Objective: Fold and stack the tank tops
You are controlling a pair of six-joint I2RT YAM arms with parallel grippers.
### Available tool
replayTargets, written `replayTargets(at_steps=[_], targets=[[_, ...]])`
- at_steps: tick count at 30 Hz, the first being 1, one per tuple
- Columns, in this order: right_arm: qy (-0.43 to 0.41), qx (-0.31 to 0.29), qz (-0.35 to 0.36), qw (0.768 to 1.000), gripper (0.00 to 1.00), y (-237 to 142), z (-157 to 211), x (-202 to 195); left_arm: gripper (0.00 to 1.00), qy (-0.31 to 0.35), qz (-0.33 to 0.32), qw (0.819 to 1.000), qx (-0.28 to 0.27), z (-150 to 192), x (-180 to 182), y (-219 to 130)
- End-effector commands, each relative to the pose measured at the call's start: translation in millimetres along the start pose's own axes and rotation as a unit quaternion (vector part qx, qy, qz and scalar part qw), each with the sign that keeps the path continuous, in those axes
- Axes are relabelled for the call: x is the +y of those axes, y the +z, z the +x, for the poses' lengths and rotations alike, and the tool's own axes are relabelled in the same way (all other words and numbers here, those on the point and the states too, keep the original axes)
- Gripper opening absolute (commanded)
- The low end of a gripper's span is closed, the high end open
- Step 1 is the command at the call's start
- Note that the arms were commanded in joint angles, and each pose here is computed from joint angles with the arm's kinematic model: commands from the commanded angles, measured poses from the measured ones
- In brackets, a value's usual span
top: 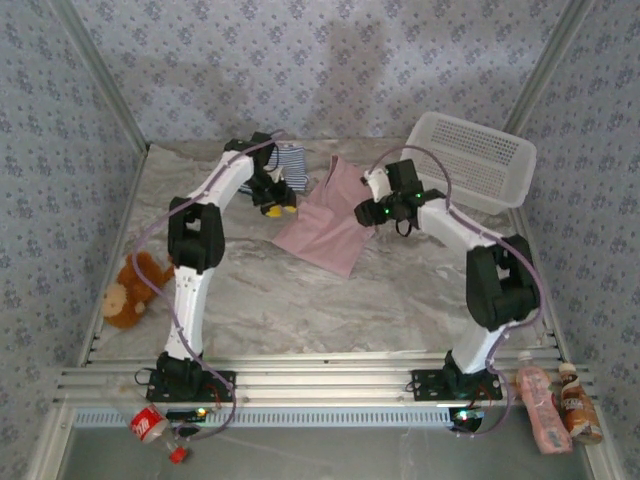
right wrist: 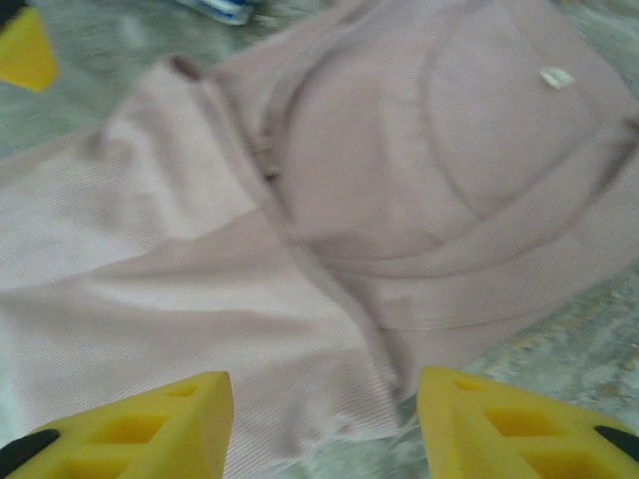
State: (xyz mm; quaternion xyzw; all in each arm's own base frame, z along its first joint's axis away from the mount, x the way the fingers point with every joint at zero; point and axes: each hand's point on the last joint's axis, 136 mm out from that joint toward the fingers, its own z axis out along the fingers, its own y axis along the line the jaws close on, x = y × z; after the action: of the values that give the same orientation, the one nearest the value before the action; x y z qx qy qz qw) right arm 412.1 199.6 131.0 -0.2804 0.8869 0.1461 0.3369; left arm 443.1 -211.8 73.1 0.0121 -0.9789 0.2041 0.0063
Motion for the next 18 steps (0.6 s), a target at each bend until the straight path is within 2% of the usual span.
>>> replayTargets(at_steps=[1,7,12,18], targets=[[-0.110,0.026,-0.026,0.993,0.56,4,36,42,0.45,-0.038,-0.013,0.999,-0.011,24,12,-21],[-0.267,0.040,-0.079,0.960,0.59,14,77,105,0.46,-0.091,0.008,0.996,-0.013,47,27,3],[-0.331,0.060,-0.076,0.939,0.59,29,89,114,0.46,-0.106,0.026,0.994,-0.010,50,24,19],[-0.378,0.100,-0.071,0.918,0.59,44,104,114,0.42,-0.111,0.012,0.994,0.008,59,32,32]])
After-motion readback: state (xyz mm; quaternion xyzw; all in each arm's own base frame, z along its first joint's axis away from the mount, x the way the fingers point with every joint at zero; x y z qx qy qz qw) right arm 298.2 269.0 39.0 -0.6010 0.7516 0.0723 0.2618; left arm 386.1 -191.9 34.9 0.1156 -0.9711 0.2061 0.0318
